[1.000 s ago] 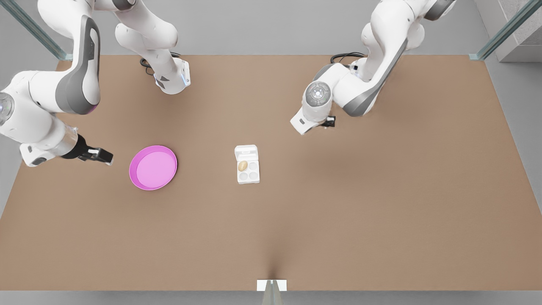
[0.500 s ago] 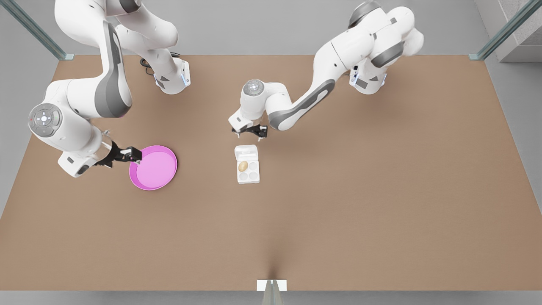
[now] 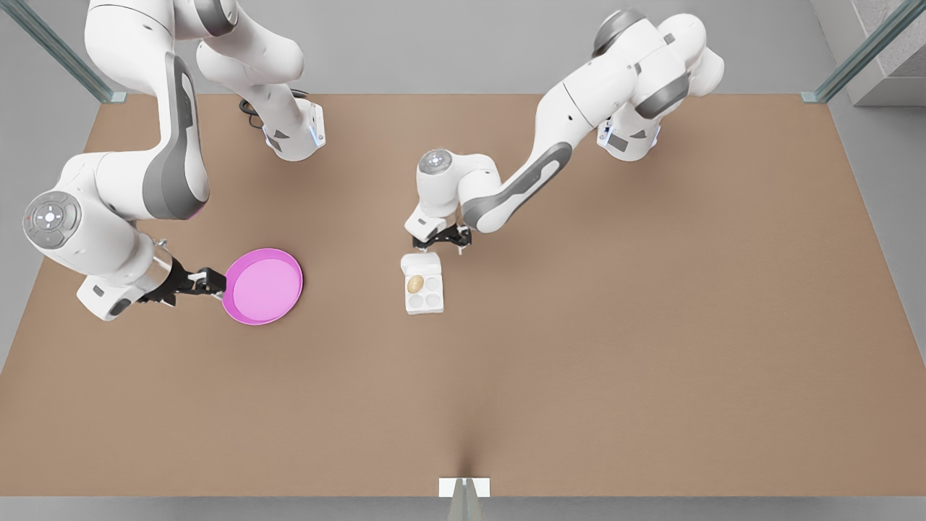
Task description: Pack egg into the box and close the box lid
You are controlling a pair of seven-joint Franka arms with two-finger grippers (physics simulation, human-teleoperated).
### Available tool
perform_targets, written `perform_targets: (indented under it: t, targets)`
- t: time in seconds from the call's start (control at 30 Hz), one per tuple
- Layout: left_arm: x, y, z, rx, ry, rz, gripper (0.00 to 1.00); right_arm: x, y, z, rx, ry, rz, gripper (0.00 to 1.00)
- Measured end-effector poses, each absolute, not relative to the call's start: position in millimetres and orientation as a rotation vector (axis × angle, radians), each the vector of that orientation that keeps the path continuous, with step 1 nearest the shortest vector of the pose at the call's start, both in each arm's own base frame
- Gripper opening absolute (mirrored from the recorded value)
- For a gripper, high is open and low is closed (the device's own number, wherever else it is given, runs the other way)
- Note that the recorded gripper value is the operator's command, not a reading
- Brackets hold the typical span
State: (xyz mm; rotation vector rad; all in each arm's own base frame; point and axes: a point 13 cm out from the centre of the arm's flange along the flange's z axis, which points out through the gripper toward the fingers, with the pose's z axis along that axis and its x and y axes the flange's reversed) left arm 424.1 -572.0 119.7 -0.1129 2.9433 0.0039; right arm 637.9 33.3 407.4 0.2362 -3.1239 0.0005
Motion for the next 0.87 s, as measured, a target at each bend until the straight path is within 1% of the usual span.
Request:
perform_targets:
  t: [0.2,0.27,0.33,0.37,0.4,0.43,0.47,0.5,0.53,0.57,0.6,0.63,0.67,0.7,0.77,0.87]
  targets:
    - [483,-548,125,-0.281,2.919,-0.012,1.0,638,34,405,0.254,-3.117,0.0,1.0]
    - [510,-541,137,-0.345,2.898,-0.037,1.0,637,33,404,0.257,-3.116,0.0,1.0]
    - [520,-535,143,-0.373,2.891,-0.043,1.0,638,32,403,0.257,-3.114,0.0,1.0]
    - [537,-531,166,-0.43,2.883,-0.068,1.0,638,32,402,0.258,-3.113,0.0,1.0]
    - [584,-510,227,-0.557,2.836,-0.123,1.0,637,33,402,0.261,-3.113,-0.001,1.0]
    - [636,-454,288,-0.701,2.771,-0.146,1.0,637,34,403,0.262,-3.113,-0.001,1.0]
    - [679,-381,328,-0.832,2.715,-0.129,1.0,637,35,402,0.261,-3.111,-0.002,1.0]
    - [710,-303,355,-0.947,2.668,-0.092,1.0,637,35,401,0.259,-3.11,-0.002,1.0]
    - [725,-236,373,-1.031,2.641,-0.043,1.0,637,34,401,0.257,-3.109,-0.002,1.0]
    - [731,-174,383,-1.102,2.624,0.028,1.0,637,34,401,0.255,-3.11,-0.003,1.0]
    - [724,-94,397,-1.234,2.593,0.116,1.0,637,34,402,0.254,-3.111,-0.003,1.0]
    - [688,-37,420,-1.335,2.598,0.141,1.0,637,34,402,0.252,-3.112,-0.003,1.0]
    - [623,-12,428,-1.368,2.643,0.156,1.0,637,34,403,0.251,-3.112,-0.003,1.0]
    - [589,-3,430,-1.375,2.685,0.129,1.0,637,34,403,0.25,-3.114,-0.004,1.0]
    - [573,13,431,-1.358,2.741,0.065,1.0,637,34,404,0.249,-3.115,-0.004,1.0]
    - [565,41,431,-1.312,2.796,0.023,1.0,637,35,404,0.246,-3.115,-0.006,1.0]
